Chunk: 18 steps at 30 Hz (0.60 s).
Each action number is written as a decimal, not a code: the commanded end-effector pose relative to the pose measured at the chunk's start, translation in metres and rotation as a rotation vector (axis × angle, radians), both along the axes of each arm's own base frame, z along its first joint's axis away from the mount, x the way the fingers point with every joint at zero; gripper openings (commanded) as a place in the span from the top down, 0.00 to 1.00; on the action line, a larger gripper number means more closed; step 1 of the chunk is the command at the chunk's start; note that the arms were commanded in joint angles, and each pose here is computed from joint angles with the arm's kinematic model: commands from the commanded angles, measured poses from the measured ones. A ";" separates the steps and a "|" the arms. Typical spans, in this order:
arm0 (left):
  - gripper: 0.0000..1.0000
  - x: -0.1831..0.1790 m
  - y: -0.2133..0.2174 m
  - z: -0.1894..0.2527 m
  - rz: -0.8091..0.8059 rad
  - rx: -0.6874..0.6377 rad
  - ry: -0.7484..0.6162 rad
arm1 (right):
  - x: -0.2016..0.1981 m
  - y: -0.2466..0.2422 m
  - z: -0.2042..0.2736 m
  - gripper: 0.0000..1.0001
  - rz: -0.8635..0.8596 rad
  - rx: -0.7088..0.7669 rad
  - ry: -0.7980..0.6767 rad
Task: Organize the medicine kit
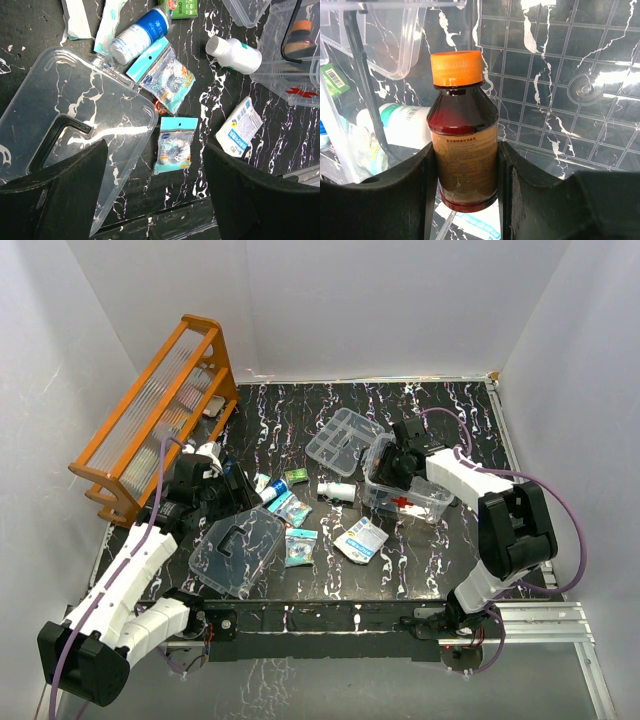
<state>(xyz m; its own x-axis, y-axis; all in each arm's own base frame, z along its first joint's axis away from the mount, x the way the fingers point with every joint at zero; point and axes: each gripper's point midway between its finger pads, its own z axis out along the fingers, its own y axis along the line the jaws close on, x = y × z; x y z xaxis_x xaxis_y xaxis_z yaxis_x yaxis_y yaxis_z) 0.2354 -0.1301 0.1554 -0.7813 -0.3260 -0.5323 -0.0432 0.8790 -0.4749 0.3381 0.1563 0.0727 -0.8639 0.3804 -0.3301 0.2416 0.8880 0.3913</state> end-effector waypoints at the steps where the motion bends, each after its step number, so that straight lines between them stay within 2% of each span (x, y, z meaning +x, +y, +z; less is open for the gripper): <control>1: 0.24 0.002 -0.003 0.002 -0.006 -0.013 -0.010 | 0.022 0.006 0.013 0.63 -0.009 0.025 -0.092; 4: 0.24 0.004 -0.004 0.002 -0.009 -0.009 -0.007 | 0.023 0.007 0.008 0.60 -0.008 0.020 -0.081; 12: 0.24 0.006 -0.003 0.003 -0.010 0.002 -0.013 | 0.020 0.004 0.000 0.46 0.014 -0.004 -0.079; 16: 0.24 0.007 -0.004 0.002 -0.013 0.001 -0.008 | 0.020 0.002 0.000 0.45 0.025 -0.019 -0.077; 18: 0.24 0.007 -0.004 0.003 -0.012 0.000 -0.009 | 0.021 0.002 0.001 0.48 0.028 -0.018 -0.080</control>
<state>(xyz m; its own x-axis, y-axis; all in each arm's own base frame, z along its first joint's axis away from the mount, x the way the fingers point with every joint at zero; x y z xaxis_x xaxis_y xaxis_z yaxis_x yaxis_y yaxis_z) 0.2390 -0.1312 0.1491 -0.7911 -0.3222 -0.5200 -0.0521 0.8824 -0.4675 0.3442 0.1555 0.0613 -0.8671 0.3617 -0.3425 0.2268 0.8988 0.3752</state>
